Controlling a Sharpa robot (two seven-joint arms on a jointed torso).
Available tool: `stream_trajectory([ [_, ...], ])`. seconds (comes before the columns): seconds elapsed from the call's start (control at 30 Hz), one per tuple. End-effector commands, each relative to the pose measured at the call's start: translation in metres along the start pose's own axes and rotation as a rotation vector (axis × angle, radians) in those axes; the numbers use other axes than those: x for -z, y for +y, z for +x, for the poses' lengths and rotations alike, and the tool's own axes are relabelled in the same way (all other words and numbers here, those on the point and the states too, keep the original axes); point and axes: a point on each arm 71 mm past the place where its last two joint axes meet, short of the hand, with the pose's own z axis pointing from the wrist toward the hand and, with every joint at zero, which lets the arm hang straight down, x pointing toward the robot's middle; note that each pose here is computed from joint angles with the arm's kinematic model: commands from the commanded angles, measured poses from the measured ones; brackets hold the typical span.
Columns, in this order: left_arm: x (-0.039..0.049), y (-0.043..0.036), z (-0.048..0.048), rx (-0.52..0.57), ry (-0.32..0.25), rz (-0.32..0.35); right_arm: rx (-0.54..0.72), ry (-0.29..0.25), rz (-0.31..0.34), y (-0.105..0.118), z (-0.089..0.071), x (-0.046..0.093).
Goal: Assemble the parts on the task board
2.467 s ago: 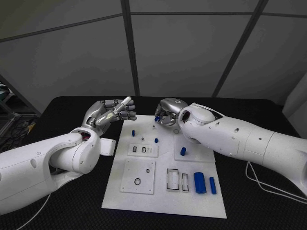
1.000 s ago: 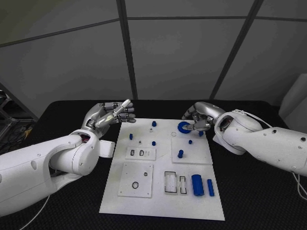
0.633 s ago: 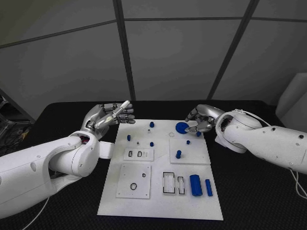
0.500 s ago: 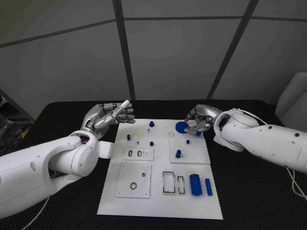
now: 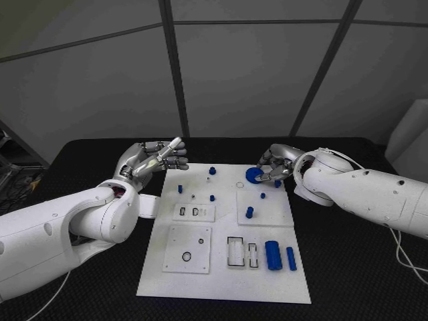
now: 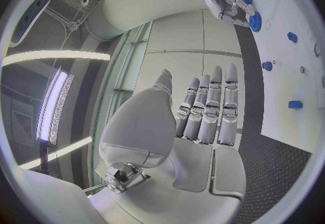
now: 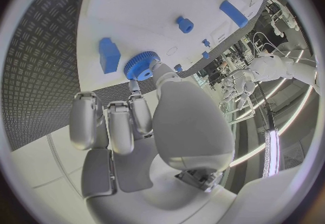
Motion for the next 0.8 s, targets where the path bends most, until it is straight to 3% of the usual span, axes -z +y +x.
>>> stream_trajectory([
  [0.03, -0.0005, -0.0010, 0.0011, 0.000, 0.013, 0.007, -0.003, -0.003, 0.014, 0.001, -0.001, -0.001],
  [0.43, -0.0008, -0.0005, 0.0008, 0.000, 0.014, 0.003, 0.059, -0.010, -0.001, 0.006, 0.000, -0.003],
  [0.8, -0.0011, -0.0003, 0.0006, 0.000, 0.012, 0.002, 0.206, -0.060, -0.034, 0.015, -0.001, -0.004],
])
